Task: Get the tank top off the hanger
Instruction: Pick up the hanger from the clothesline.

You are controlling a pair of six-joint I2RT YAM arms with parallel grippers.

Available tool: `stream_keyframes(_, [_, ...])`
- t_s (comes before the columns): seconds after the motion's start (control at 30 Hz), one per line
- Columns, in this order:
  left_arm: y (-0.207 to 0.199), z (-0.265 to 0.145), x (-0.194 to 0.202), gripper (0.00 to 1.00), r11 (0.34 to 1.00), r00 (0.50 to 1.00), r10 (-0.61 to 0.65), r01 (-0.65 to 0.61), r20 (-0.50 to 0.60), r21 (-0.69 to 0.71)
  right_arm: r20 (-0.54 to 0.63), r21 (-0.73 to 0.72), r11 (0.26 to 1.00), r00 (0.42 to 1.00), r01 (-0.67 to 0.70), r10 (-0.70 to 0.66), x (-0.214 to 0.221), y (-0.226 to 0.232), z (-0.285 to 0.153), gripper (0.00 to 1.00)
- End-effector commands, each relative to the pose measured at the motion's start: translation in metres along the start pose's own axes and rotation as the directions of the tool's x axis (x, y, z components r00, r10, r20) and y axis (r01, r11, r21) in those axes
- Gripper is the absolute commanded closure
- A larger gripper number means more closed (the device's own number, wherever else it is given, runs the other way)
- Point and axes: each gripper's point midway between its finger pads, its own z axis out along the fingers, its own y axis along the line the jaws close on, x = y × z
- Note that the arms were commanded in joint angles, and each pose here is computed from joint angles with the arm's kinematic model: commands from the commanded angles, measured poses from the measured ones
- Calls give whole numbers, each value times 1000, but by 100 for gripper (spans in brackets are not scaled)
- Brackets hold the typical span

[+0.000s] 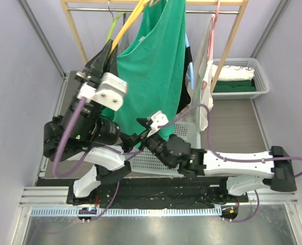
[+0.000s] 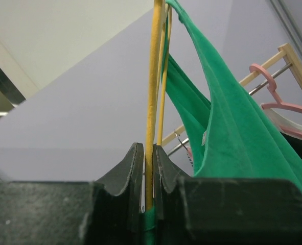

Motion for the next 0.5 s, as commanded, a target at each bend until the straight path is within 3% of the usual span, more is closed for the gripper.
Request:
stream_keyframes(0.0, [9,-8,-17,99,646,648,-754,761,103,-58,200,123,989,978,-81,55,-39,5,8,0])
stream_keyframes(0.13, [0,-15,-7,99,660,662,-745,749,75,-58,212,33,998,976,-46,38,-34,83,-1,0])
stream_keyframes(0.17, [-3,-15,-6,99,663,665,-745,747,58,-51,230,77,997,973,4,-22,-29,85,0,0])
stream_keyframes(0.33, [-2,-24,3,99,661,666,-745,746,52,-86,250,102,994,968,-30,4,-27,84,-11,0])
stream_keyframes(0.47, [-43,-29,5,98,708,708,-706,704,-29,-56,245,134,988,969,-74,39,-25,76,-23,2])
